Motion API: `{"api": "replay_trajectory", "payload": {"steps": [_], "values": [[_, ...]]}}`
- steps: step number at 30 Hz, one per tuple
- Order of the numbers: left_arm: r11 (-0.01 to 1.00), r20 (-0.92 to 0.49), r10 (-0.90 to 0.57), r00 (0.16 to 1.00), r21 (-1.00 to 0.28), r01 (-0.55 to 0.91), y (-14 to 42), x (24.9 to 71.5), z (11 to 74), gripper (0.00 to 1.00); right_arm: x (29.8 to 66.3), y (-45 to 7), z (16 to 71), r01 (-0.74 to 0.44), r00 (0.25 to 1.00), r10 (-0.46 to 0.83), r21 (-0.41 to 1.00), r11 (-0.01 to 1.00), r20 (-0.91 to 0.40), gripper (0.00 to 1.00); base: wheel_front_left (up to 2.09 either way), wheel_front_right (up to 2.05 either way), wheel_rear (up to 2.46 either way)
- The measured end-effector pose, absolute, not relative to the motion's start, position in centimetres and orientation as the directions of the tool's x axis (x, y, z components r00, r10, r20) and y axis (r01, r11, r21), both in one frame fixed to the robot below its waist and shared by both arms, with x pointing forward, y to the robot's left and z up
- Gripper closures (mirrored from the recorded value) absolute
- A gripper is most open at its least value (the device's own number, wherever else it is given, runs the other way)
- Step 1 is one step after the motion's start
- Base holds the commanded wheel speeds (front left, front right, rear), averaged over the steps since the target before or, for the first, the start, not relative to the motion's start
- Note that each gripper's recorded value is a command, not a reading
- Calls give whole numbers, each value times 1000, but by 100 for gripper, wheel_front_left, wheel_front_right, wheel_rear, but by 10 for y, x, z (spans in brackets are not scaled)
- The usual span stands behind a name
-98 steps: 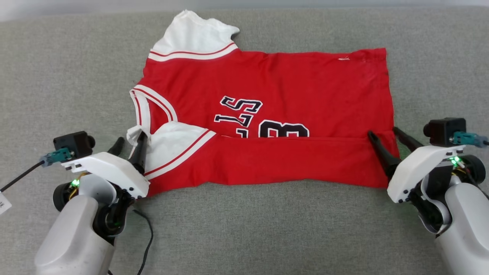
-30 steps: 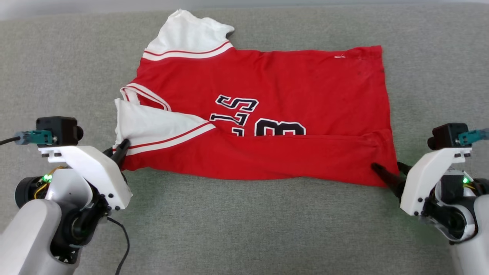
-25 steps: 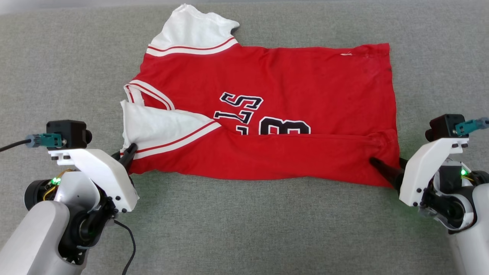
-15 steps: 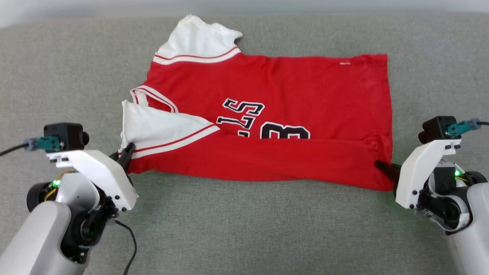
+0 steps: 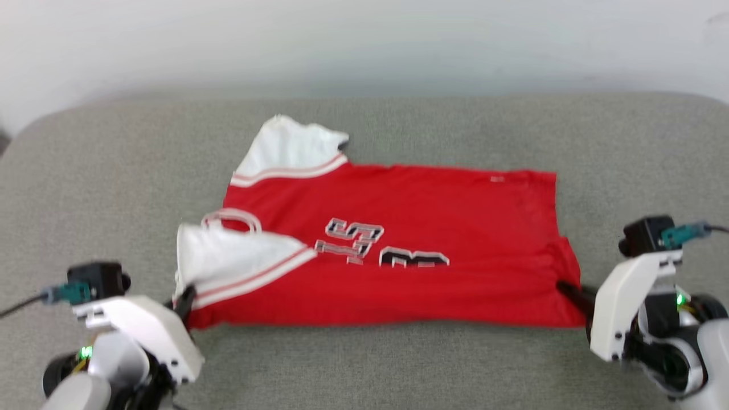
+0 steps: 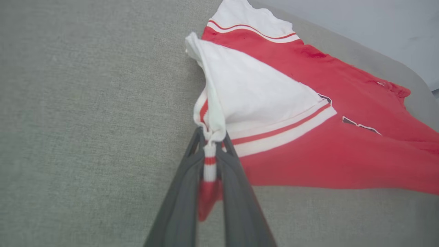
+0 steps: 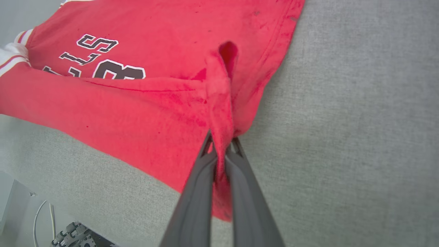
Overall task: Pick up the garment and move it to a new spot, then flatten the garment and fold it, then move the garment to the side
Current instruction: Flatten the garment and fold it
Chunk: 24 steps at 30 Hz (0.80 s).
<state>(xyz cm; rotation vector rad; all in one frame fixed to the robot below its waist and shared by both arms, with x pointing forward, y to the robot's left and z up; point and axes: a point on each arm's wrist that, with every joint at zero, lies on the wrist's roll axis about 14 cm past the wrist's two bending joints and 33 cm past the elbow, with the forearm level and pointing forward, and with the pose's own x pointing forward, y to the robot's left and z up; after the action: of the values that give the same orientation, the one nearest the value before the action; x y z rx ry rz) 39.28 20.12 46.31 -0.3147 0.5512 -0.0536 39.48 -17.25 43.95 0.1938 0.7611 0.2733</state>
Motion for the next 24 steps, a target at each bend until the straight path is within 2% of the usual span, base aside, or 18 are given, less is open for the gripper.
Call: {"api": "replay_trajectory", "payload": {"steps": [8, 9, 10, 13, 16, 20, 24], "values": [[926, -590, -126, 797, -358, -118, 200, 351, 436, 100, 352, -178, 420, -100, 655, 299, 313, 945, -694, 100, 0, 0, 0], [922, -604, -133, 786, -367, -126, 197, 348, 430, 100, 349, -179, 417, -90, 652, 295, 315, 945, -698, 96, 0, 0, 0], [905, -611, -134, 781, -396, -154, 195, 348, 421, 0, 344, -179, 407, -61, 652, 289, 331, 942, -701, 0, 0, 0, 0], [903, -598, -123, 792, -399, -161, 196, 356, 419, 0, 346, -181, 406, -48, 680, 275, 333, 942, -680, 0, 0, 0, 0], [906, -557, -121, 821, -401, -138, 195, 369, 425, 0, 356, -184, 416, -60, 748, 255, 320, 946, -613, 0, 0, 0, 0], [923, -463, -101, 880, -374, -91, 199, 392, 447, 0, 375, -189, 449, -93, 864, 218, 281, 955, -454, 0, 0, 0, 0], [938, -347, -72, 935, -342, -55, 202, 414, 476, 0, 386, -198, 484, -105, 943, 168, 223, 969, -288, 0, 0, 0, 0]]}}
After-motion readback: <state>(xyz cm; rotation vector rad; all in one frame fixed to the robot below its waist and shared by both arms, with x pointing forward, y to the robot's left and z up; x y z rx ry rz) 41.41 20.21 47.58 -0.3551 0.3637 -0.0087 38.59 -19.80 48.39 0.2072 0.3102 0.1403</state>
